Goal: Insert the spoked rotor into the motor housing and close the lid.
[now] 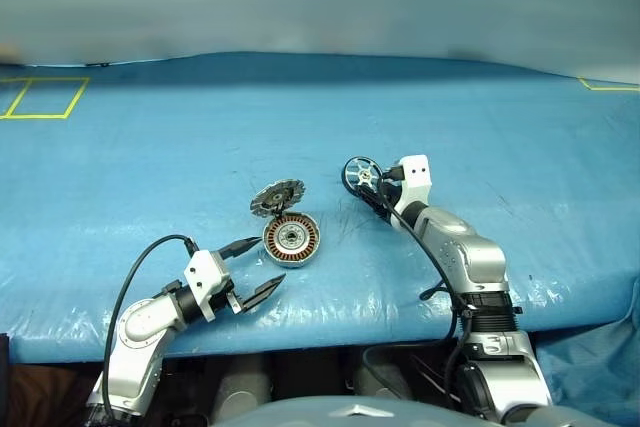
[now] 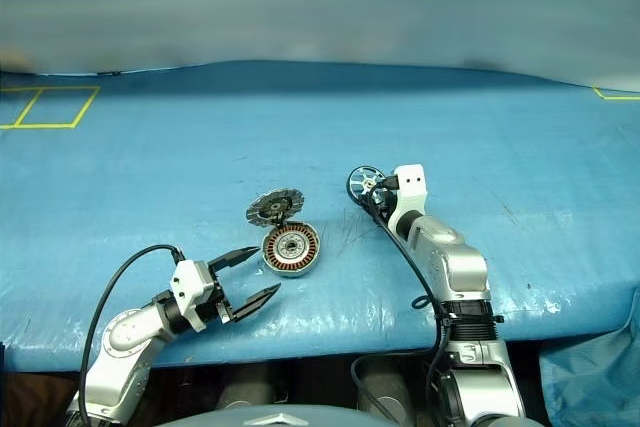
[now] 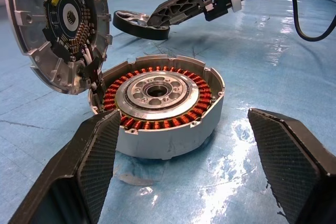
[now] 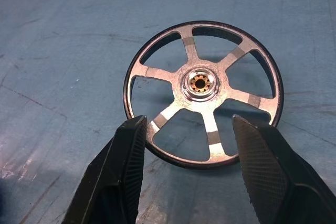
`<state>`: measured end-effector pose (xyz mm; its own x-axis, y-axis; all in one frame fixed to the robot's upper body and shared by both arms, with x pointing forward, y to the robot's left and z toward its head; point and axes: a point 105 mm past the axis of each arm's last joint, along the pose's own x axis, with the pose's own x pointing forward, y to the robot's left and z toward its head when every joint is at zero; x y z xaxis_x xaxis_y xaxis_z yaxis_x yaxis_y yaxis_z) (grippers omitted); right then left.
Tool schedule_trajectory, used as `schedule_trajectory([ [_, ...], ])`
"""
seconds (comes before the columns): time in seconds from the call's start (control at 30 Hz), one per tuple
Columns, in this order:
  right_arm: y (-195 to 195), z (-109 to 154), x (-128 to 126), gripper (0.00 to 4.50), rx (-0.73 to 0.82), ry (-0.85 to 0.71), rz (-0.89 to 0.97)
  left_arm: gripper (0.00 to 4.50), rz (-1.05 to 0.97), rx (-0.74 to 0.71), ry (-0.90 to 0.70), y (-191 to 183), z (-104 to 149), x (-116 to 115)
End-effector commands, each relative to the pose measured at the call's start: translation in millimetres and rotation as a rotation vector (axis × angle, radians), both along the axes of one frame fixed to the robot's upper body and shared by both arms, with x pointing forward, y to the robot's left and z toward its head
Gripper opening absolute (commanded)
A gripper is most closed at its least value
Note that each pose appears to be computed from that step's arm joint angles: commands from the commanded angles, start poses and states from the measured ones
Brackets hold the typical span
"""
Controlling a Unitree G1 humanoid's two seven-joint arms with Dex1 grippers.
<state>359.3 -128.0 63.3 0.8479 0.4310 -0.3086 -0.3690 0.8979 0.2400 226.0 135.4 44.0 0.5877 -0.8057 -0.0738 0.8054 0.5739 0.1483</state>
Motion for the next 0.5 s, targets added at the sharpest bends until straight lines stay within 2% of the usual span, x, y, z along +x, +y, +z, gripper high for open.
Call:
schedule_trajectory([
  [0.03, -0.4, 8.8, 2.0, 2.71, 0.015, -0.040, -0.004, 4.12, 0.005, 0.006, -0.024, 0.5, 3.1, 0.4],
  [0.5, 0.9, 11.2, 2.6, 2.71, 0.073, -0.027, -0.009, 4.12, 0.014, 0.009, -0.026, 1.5, 3.1, -0.2],
])
